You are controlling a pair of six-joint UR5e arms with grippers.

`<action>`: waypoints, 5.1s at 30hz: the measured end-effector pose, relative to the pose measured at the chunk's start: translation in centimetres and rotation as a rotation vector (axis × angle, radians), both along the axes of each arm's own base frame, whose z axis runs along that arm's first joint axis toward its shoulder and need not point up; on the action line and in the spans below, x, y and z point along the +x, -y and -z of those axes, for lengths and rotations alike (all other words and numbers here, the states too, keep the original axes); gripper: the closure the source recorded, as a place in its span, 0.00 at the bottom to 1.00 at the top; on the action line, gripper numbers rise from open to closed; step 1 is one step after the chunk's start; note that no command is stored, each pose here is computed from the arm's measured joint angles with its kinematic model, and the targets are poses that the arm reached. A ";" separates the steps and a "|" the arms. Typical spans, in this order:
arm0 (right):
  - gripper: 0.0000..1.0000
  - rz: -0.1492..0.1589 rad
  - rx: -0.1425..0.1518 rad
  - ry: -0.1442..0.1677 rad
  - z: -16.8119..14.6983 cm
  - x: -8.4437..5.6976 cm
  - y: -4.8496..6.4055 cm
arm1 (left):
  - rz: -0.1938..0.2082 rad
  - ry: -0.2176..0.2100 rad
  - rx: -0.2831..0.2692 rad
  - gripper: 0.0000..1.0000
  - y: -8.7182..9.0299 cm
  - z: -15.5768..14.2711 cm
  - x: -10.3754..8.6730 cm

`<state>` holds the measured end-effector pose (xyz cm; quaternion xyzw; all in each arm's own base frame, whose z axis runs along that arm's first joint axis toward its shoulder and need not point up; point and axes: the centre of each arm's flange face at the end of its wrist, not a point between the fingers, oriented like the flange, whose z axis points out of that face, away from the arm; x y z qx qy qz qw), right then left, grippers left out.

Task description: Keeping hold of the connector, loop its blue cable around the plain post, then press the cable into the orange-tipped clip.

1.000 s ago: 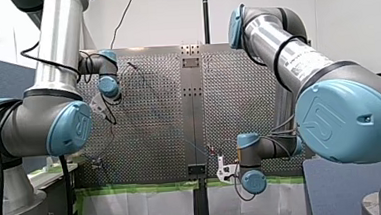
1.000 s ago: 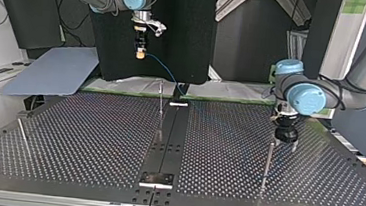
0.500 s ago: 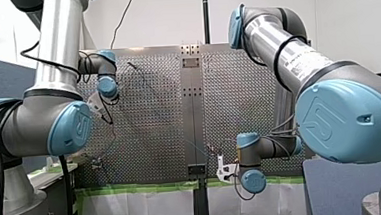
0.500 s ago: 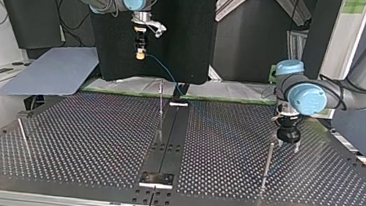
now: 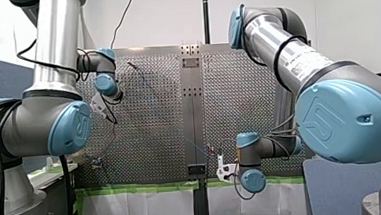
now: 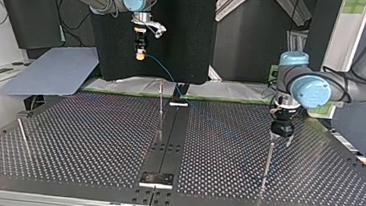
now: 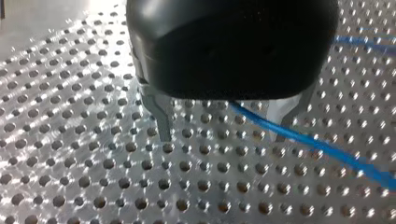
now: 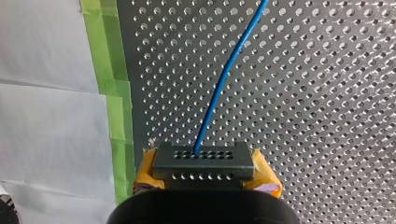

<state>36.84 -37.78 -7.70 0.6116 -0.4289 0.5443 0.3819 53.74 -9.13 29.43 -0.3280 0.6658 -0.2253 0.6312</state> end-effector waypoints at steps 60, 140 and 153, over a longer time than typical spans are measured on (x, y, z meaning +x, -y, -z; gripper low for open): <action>1.00 -0.003 0.000 0.001 -0.1 0.3 0.4 | 0.118 0.192 0.311 0.00 4.4 -23.9 -15.2; 1.00 -0.010 0.023 -0.021 0.1 0.5 0.1 | 0.065 -0.461 0.784 0.00 9.2 -22.9 -17.1; 1.00 -0.011 0.023 -0.021 0.1 0.6 0.1 | 0.077 -0.449 0.796 0.00 9.5 -22.9 -17.1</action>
